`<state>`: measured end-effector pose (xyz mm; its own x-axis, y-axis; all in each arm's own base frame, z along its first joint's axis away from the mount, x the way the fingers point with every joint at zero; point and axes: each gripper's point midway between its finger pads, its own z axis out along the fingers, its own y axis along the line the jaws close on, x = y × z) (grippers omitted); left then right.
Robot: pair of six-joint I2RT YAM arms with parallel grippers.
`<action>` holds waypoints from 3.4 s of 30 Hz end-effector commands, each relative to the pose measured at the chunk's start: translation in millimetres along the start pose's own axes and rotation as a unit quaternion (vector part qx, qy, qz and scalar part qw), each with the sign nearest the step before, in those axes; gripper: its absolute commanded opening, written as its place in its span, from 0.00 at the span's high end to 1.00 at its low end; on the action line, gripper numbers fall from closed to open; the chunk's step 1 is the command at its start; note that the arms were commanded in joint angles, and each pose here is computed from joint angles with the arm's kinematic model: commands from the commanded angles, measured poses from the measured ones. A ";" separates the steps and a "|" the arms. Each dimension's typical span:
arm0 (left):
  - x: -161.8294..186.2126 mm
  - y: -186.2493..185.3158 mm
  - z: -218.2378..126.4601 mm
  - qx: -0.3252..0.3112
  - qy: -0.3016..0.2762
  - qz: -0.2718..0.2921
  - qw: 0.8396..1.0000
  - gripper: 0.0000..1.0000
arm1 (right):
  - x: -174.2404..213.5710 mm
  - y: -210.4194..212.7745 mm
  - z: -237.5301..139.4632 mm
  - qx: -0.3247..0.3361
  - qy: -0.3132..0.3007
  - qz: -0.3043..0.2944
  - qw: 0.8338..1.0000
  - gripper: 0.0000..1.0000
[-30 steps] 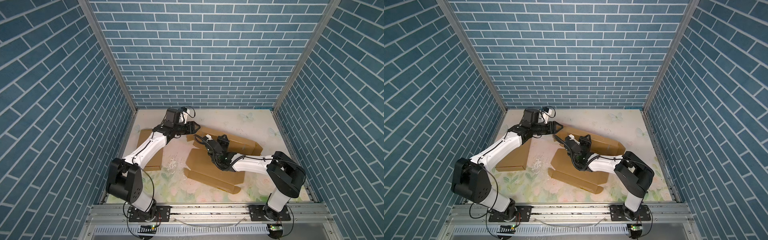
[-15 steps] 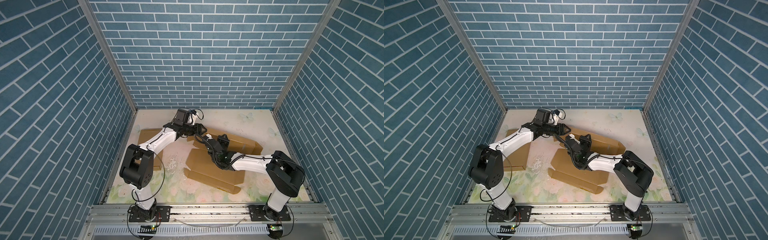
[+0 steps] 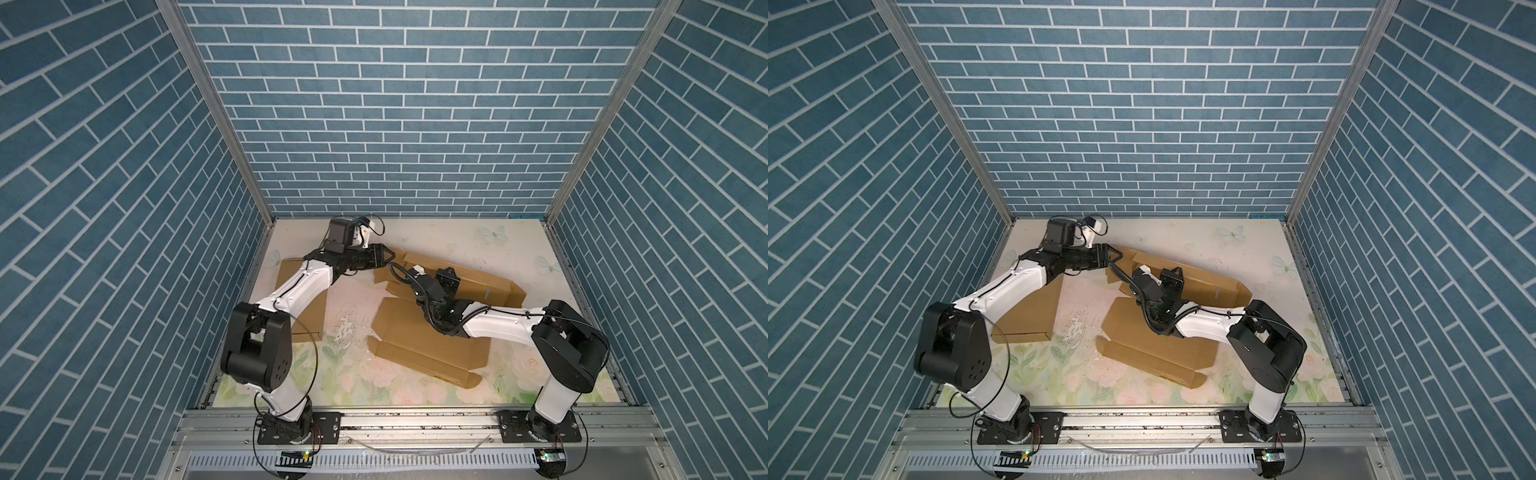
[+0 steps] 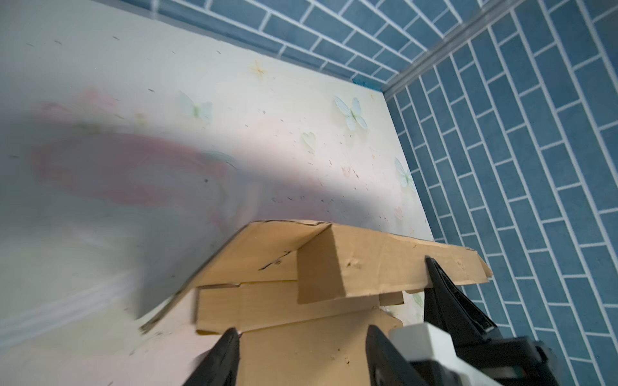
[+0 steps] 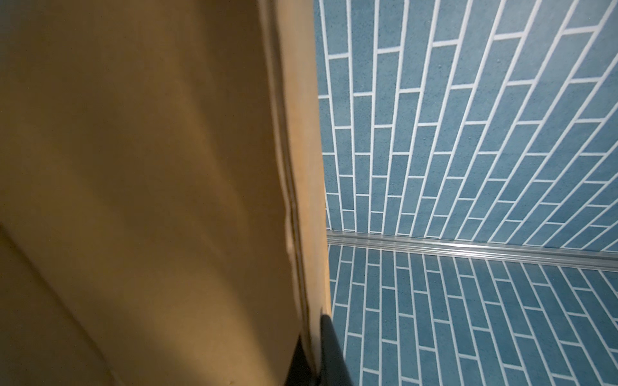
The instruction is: Fold the paper box
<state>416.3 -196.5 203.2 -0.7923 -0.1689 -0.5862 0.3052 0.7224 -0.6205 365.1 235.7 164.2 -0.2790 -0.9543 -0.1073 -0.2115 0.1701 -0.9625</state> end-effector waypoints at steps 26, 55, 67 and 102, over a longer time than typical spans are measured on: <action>-7.6 76.9 98.9 0.018 0.060 0.042 0.997 0.44 | -2.9 15.0 0.6 -0.043 -0.045 -0.005 0.998 1.00; 67.4 23.3 47.6 0.078 0.099 0.044 0.991 0.38 | 2.3 -3.5 -4.1 -0.011 -0.056 0.008 0.998 1.00; 96.2 13.8 52.1 0.098 0.117 0.076 0.985 0.37 | 0.9 1.3 -4.6 -0.018 -0.063 0.005 0.998 1.00; 81.4 42.4 84.9 -0.094 -0.059 0.194 0.975 0.69 | -6.6 3.6 -12.7 -0.037 -0.080 0.008 0.996 1.00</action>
<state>390.9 -256.2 84.3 -0.6164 0.1117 -0.7794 0.5468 0.7730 -0.3217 361.2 237.3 163.9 -0.1662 -0.9767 -0.1356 -0.2624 0.1764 -0.9487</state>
